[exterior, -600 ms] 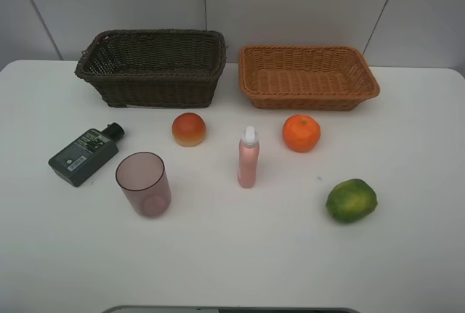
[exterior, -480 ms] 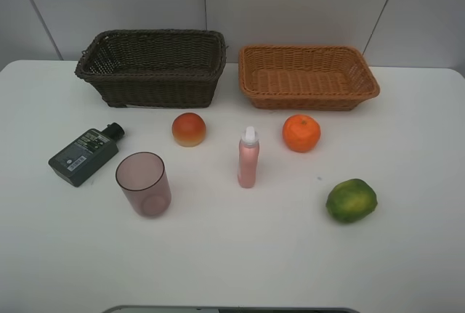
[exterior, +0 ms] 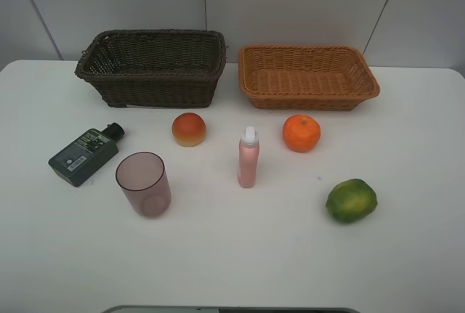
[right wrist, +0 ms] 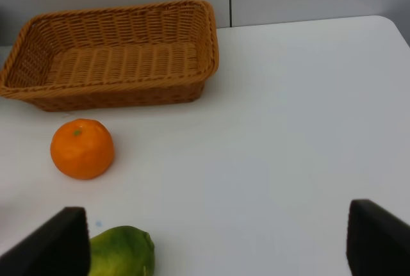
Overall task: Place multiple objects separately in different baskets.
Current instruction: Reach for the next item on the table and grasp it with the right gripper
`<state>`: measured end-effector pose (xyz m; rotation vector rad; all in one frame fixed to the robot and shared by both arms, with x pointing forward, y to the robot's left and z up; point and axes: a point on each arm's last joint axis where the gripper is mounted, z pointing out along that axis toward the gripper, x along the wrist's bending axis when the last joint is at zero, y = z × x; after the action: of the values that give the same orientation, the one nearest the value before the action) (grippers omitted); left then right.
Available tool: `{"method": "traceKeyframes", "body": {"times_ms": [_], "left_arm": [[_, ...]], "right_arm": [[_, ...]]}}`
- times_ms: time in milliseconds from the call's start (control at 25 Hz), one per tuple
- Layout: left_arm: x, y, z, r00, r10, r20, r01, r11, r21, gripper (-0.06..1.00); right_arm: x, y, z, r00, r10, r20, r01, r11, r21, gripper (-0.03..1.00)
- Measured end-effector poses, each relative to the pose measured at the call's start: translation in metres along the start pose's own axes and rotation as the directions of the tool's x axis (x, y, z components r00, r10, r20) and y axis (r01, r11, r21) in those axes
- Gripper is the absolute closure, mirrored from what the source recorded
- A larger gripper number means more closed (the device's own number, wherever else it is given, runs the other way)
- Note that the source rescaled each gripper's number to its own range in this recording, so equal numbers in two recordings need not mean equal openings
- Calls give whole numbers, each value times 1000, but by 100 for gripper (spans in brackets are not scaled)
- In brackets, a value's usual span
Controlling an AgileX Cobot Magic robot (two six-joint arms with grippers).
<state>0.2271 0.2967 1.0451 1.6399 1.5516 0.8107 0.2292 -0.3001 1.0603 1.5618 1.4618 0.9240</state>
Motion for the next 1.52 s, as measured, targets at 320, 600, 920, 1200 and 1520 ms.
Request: {"method": "traceKeyframes", "body": {"times_ms": [320,600,920,1200,1520], "left_arm": [[0,0,0,1000,0,0,0,1000,0,-4],[0,0,0,1000,0,0,0,1000,0,-4],[0,0,0,1000,0,0,0,1000,0,-4],[0,0,0,1000,0,0,0,1000,0,-4],[0,0,0,1000,0,0,0,1000,0,-4]], "right_arm": [[0,0,0,1000,0,0,0,1000,0,14],[0,0,0,1000,0,0,0,1000,0,14],[0,0,0,1000,0,0,0,1000,0,14],[0,0,0,1000,0,0,0,1000,0,14],[0,0,0,1000,0,0,0,1000,0,14]]}}
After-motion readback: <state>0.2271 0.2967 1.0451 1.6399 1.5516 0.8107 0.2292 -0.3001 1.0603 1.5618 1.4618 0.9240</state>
